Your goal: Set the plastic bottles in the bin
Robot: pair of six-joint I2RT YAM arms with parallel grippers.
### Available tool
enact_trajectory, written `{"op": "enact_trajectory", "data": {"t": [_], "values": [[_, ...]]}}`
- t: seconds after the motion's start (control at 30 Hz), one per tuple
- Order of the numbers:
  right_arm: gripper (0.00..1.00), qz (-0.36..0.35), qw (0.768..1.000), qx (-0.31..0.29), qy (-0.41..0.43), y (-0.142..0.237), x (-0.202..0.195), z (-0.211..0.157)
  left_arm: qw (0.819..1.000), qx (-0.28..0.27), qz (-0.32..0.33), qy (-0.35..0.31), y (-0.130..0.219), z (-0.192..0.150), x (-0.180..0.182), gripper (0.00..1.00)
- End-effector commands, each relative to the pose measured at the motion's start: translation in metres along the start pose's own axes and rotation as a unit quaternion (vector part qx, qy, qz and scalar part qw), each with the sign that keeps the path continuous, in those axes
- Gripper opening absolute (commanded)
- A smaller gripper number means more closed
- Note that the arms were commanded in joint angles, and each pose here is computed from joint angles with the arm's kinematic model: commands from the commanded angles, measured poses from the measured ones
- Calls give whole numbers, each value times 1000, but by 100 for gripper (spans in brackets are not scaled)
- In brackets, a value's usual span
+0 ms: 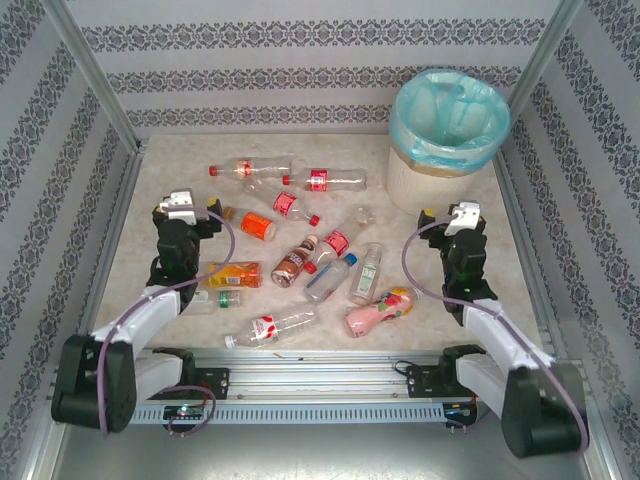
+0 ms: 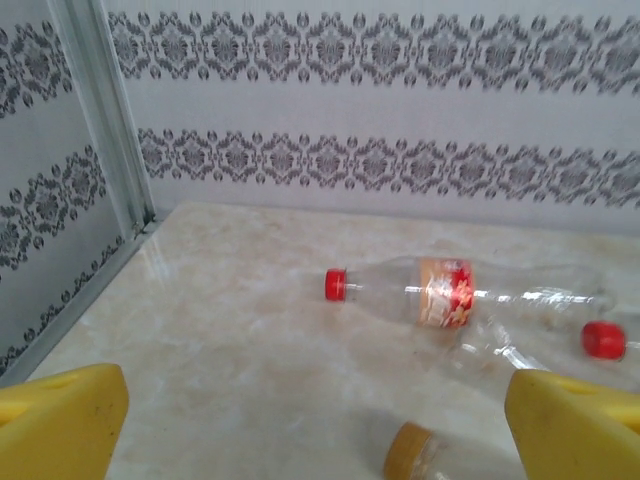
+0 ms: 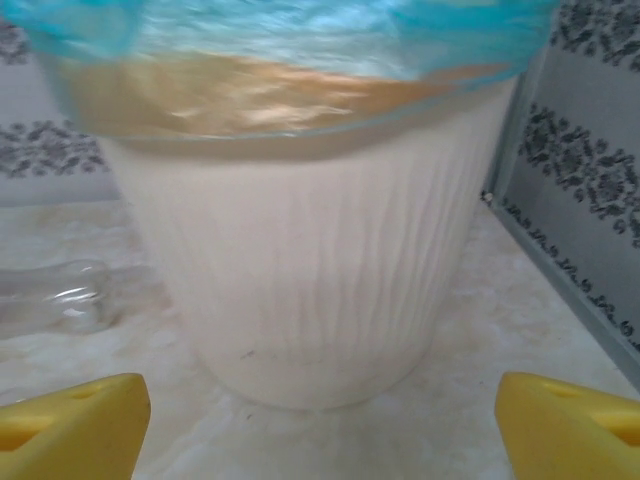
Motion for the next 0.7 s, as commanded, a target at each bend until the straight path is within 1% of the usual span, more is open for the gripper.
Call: {"op": "enact_trajectory", "data": {"t": [0.0, 0.07, 0.13, 0.17, 0.23, 0.3, 0.37, 0.4, 0.47, 0.53, 0.6, 0.67], "values": [[86, 56, 996, 66, -2, 26, 25, -4, 995, 46, -62, 59, 21, 1, -26, 95], [84, 111, 991, 77, -2, 44, 46, 2, 991, 44, -108, 62, 39, 12, -48, 94], [82, 166, 982, 90, 1, 62, 67, 3, 986, 47, -153, 44, 59, 21, -73, 94], [82, 190, 977, 98, 3, 70, 77, 1, 982, 49, -181, 37, 68, 25, -88, 94], [81, 210, 971, 118, -5, 80, 89, -4, 964, 57, -257, 31, 87, 34, -125, 93], [80, 196, 970, 138, -28, 84, 90, -3, 942, 80, -327, 10, 105, 38, -164, 92], [78, 162, 972, 163, -52, 84, 85, 3, 916, 113, -384, -35, 123, 35, -202, 92], [78, 146, 972, 176, -61, 84, 81, 6, 900, 136, -408, -69, 134, 28, -221, 91], [75, 134, 970, 195, -52, 86, 81, 14, 876, 170, -432, -132, 152, 12, -252, 91], [76, 85, 973, 209, -49, 88, 67, 21, 842, 212, -461, -183, 177, -5, -278, 92], [78, 53, 975, 210, -43, 90, 55, 23, 811, 242, -487, -217, 198, -21, -295, 92], [80, 29, 979, 198, -46, 94, 44, 26, 785, 266, -508, -234, 215, -34, -306, 92]]}}
Point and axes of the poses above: each hand's point on the last joint's axis, 136 mm out from that joint toward the fingers, its own y axis back along the fingers, its own x axis along the line the jaws close on, z = x × y, the point moved 1 cm from there along y, back along the fingers, and after that the axes turned 4 degrees about -y, right-handed, at the moved point
